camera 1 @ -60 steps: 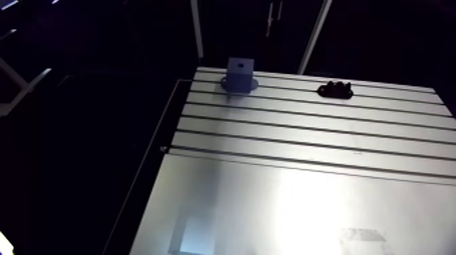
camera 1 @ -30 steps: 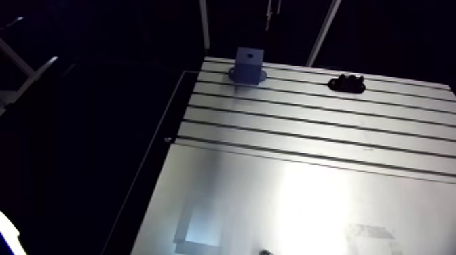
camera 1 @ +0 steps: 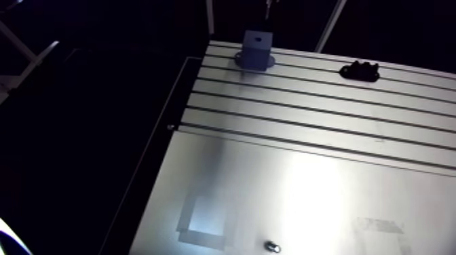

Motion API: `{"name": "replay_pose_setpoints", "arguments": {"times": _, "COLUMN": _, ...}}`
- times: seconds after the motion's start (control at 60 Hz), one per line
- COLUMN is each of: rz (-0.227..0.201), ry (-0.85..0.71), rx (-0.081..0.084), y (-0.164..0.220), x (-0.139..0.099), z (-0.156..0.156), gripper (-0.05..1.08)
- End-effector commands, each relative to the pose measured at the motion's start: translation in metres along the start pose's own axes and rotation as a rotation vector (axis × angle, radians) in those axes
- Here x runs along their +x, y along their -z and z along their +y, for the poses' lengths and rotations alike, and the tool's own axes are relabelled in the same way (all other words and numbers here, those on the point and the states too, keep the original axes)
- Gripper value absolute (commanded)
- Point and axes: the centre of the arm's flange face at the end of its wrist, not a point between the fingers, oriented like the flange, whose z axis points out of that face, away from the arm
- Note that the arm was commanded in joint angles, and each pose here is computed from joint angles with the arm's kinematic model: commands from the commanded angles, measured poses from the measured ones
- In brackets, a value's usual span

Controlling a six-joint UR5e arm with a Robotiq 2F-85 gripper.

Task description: Pick up the M10 bolt and insert it into the hex recess until seated.

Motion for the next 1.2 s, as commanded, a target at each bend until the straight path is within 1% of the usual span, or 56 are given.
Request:
{"name": "replay_pose_setpoints", "arguments": {"times": 0.017, "rz": -0.011, "ry": 0.008, "rx": 0.0, "y": -0.01, "x": 0.007, "z": -0.004, "gripper": 1.06}}
{"name": "replay_pose_setpoints", "arguments": {"times": 0.3, "rz": -0.017, "ry": 0.013, "rx": 0.005, "y": -0.019, "x": 0.013, "z": -0.007, "gripper": 1.06}}
{"name": "replay_pose_setpoints", "arguments": {"times": 0.517, "rz": -0.025, "ry": 0.004, "rx": 0.001, "y": -0.024, "x": 0.015, "z": -0.007, "gripper": 1.06}}
{"name": "replay_pose_setpoints", "arguments": {"times": 0.6, "rz": -0.029, "ry": 0.006, "rx": 0.003, "y": -0.028, "x": 0.017, "z": -0.006, "gripper": 1.06}}
{"name": "replay_pose_setpoints", "arguments": {"times": 0.767, "rz": -0.031, "ry": 0.007, "rx": -0.003, "y": -0.03, "x": 0.019, "z": -0.006, "gripper": 1.06}}
{"name": "replay_pose_setpoints", "arguments": {"times": 0.983, "rz": -0.036, "ry": 0.01, "rx": 0.002, "y": -0.032, "x": 0.022, "z": -0.007, "gripper": 1.06}}
{"name": "replay_pose_setpoints", "arguments": {"times": 1.2, "rz": -0.039, "ry": 0.012, "rx": 0.001, "y": -0.035, "x": 0.023, "z": -0.009, "gripper": 1.06}}
